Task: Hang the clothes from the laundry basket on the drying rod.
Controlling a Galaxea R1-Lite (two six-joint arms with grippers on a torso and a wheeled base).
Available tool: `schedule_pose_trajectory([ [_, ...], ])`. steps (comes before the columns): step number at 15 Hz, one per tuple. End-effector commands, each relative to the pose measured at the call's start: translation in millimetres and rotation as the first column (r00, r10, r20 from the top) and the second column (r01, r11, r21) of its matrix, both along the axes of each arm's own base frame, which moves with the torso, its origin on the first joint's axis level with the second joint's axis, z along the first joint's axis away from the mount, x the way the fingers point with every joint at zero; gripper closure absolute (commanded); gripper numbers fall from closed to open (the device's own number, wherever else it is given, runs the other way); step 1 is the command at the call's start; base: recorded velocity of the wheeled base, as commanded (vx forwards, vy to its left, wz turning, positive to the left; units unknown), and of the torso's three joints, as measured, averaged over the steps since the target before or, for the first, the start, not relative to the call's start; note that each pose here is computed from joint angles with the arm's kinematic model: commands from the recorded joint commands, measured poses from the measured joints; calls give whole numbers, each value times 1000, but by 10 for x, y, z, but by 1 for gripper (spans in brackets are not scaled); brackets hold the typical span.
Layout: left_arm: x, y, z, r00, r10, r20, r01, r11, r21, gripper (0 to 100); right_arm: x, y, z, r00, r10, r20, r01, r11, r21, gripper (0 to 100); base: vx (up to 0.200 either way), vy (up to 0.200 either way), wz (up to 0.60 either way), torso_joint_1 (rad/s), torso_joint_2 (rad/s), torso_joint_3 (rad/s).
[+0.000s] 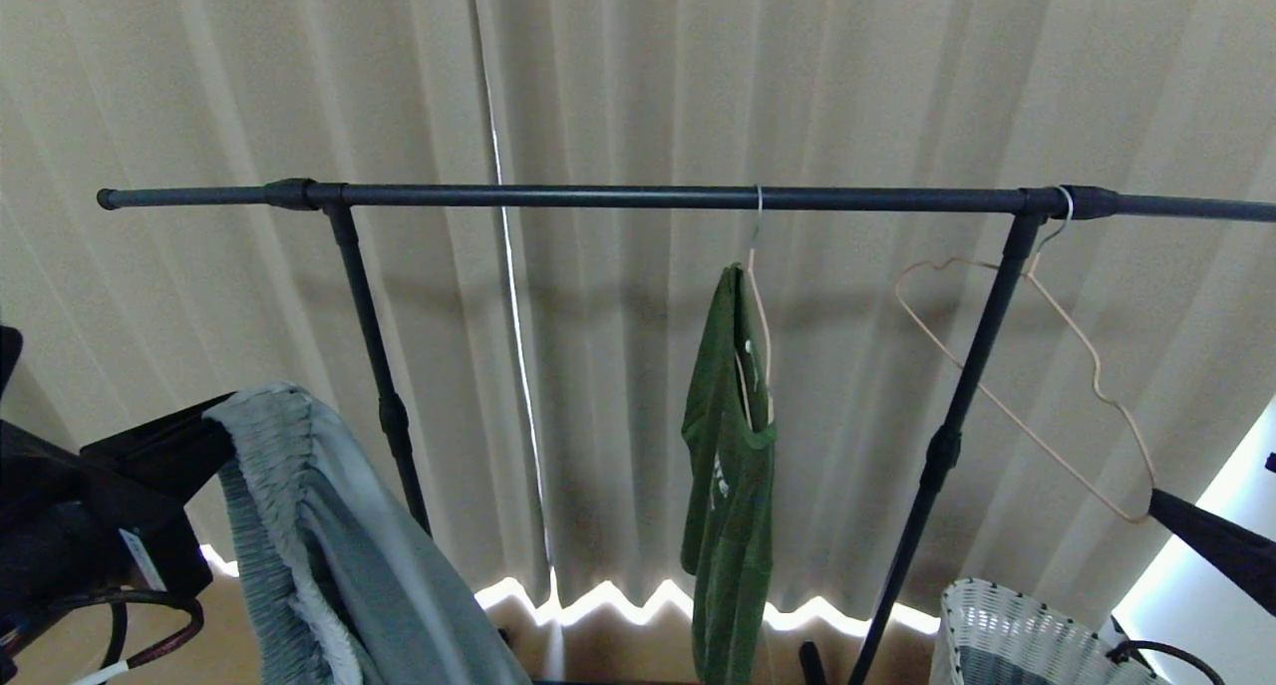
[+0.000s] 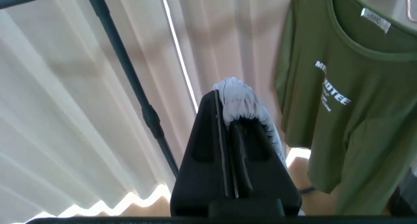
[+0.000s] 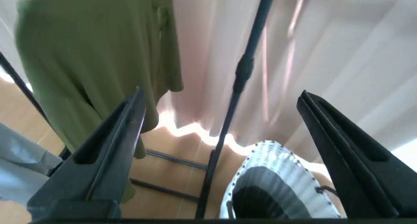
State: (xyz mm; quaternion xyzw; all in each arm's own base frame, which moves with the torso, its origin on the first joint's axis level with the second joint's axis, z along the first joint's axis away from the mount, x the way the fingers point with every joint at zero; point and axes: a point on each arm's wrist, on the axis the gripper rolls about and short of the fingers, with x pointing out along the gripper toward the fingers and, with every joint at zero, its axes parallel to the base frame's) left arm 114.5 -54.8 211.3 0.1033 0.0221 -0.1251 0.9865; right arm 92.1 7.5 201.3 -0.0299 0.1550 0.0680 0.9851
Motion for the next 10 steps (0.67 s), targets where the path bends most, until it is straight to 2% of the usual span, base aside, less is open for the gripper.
schedule_pose_trajectory([
  [1, -45, 22, -7, 1000, -1, 9, 1, 1000, -4, 100, 85, -53, 294, 998, -62, -16, 62, 998, -4, 0, 0, 0, 0, 0, 0, 0],
  [3, -61, 32, -15, 1000, 0, 11, 0, 1000, -4, 100, 137, -66, 308, 995, -73, -71, 73, 997, -9, 0, 0, 0, 0, 0, 0, 0],
  [5, -59, 29, -21, 1000, -2, 10, 1, 1000, 3, 100, 165, -61, 278, 994, -69, -89, 68, 998, -11, 0, 0, 0, 0, 0, 0, 0],
  [7, -59, 27, -17, 1000, -6, 21, 5, 999, 41, 100, 165, -59, 278, 994, -67, -89, 67, 998, -11, 0, 0, 0, 0, 0, 0, 0],
  [10, -54, 25, -25, 1000, -6, 17, 6, 999, 46, 100, 160, -59, 262, 993, -67, -93, 67, 998, -11, 0, 0, 0, 0, 0, 0, 0],
])
